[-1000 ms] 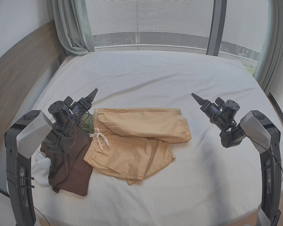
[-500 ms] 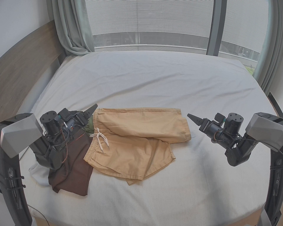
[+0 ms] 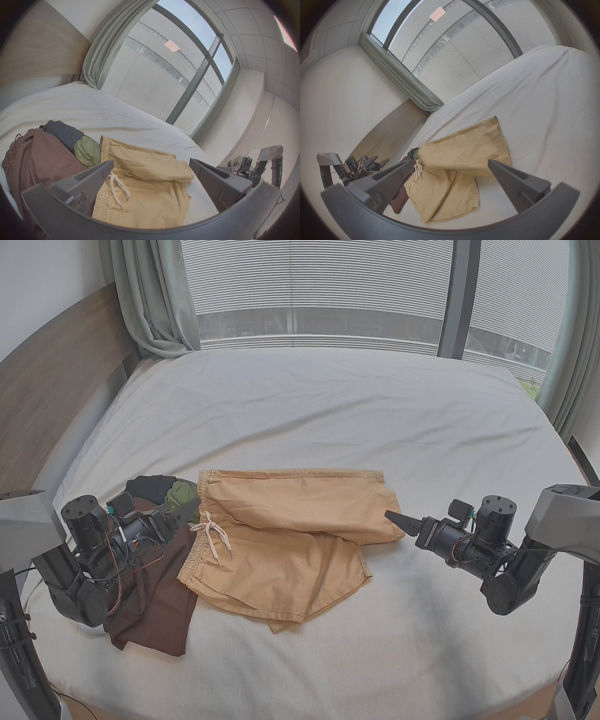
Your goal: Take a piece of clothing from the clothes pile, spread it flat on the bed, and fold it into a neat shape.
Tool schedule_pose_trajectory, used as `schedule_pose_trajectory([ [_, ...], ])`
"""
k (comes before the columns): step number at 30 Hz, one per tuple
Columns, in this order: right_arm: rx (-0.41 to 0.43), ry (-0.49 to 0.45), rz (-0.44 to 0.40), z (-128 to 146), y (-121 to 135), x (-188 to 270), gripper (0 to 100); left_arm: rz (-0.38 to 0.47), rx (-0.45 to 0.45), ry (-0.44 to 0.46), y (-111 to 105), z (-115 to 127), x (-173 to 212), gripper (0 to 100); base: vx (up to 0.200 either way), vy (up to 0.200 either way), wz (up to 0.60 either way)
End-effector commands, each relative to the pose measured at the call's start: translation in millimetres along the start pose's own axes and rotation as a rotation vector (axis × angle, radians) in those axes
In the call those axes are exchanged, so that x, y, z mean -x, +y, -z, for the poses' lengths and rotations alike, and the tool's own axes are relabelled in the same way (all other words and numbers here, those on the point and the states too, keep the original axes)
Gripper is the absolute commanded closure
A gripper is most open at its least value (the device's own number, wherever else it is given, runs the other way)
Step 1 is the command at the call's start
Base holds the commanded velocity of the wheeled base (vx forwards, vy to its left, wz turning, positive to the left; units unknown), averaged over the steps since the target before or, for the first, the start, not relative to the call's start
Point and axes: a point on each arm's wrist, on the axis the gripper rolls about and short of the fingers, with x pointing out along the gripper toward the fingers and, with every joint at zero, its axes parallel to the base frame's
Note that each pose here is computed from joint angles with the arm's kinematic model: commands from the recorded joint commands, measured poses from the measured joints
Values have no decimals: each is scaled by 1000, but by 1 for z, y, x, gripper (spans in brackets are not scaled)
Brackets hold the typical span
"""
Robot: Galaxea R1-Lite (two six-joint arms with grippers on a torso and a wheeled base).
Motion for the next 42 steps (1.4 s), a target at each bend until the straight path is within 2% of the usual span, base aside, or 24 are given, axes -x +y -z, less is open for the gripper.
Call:
schedule_pose_trajectory([
  [1, -3, 31, 14, 11, -6, -2, 0, -7, 2, 2, 1, -1, 3, 0, 0, 0, 0],
  [11, -25, 158, 57, 61, -29, -15, 0, -7, 4, 6, 0, 0, 4, 0, 0, 0, 0],
  [21, -33, 212, 64, 86, -30, -24, 0, -7, 5, 9, 0, 1, 4, 0, 0, 0, 0],
  [35, -38, 246, 65, 109, -29, -38, 0, -5, 5, 9, -1, 1, 4, 0, 0, 0, 0],
  [42, -86, 202, 86, 110, -28, -48, 0, -5, 3, 9, -1, 1, 4, 0, 0, 0, 0],
])
